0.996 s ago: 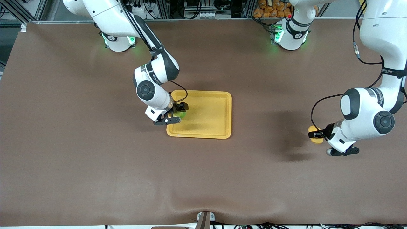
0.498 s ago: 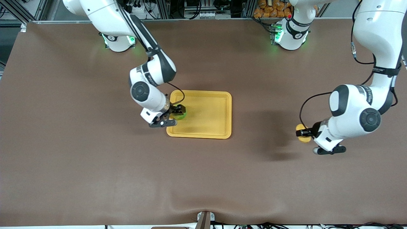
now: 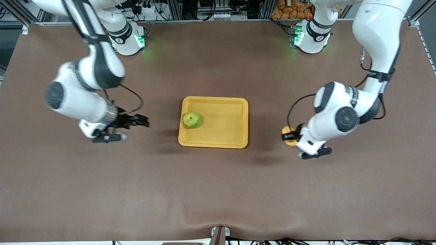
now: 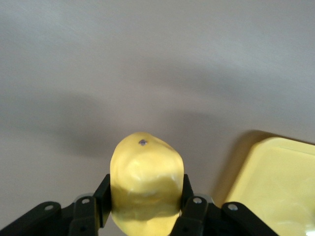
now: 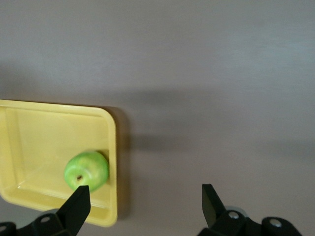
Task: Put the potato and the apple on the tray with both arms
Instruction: 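Withdraw the right gripper while the left gripper carries the potato toward the tray, then lower the potato onto the tray beside the apple and open the left gripper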
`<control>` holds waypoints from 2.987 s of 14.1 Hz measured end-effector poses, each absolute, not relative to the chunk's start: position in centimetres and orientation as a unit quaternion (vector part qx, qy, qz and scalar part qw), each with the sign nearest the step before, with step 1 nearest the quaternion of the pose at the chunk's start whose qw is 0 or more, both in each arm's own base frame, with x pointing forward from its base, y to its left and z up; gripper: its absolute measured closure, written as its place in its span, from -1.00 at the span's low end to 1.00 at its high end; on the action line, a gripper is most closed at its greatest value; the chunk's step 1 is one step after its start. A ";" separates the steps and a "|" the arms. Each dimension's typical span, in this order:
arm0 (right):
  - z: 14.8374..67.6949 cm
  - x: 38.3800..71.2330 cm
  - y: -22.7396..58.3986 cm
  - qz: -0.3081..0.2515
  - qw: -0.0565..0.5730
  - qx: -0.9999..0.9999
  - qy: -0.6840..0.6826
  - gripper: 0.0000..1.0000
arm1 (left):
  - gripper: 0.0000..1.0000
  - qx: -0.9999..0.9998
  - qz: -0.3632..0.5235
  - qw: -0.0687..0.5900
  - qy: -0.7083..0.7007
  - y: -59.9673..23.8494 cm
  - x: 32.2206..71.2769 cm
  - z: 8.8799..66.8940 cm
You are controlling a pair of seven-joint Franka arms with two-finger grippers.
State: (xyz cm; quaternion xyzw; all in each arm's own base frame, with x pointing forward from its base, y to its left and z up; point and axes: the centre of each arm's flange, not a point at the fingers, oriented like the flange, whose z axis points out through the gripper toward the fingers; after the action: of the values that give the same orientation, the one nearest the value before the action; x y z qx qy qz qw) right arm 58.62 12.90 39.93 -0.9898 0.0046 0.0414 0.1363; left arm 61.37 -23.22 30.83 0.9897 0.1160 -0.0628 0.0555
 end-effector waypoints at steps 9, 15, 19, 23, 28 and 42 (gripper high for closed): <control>55.3 54.6 0.8 0.053 0.037 -0.998 0.017 -1.00 | -0.13 0.994 -0.063 -0.004 0.092 -39.4 53.5 27.0; 61.1 53.7 -2.1 0.060 0.031 -0.997 0.047 -1.00 | -0.13 0.997 -0.043 -0.011 0.070 -42.6 53.7 25.8; 61.7 53.9 -3.7 0.052 0.032 -0.996 0.062 -1.00 | -0.13 0.998 -0.033 -0.022 0.053 -44.1 53.7 24.3; 62.9 54.2 -3.7 0.037 0.031 -0.997 0.061 -1.00 | -0.13 0.998 -0.031 -0.029 0.044 -45.2 53.2 23.6; 63.2 54.3 -1.5 0.037 0.028 -0.998 0.040 -1.00 | -0.13 0.998 -0.029 -0.063 0.012 -46.2 51.6 22.1; 64.5 54.0 -2.3 0.034 0.000 -0.998 0.046 -1.00 | -0.98 0.997 -0.034 -0.073 0.022 -45.1 52.5 20.8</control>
State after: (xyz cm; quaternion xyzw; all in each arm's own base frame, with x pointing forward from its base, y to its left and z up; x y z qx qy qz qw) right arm 54.02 -2.28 64.53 -0.9984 0.0457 0.0340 -0.0002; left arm 52.50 -45.09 20.75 0.9965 0.0217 -0.0337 -0.0733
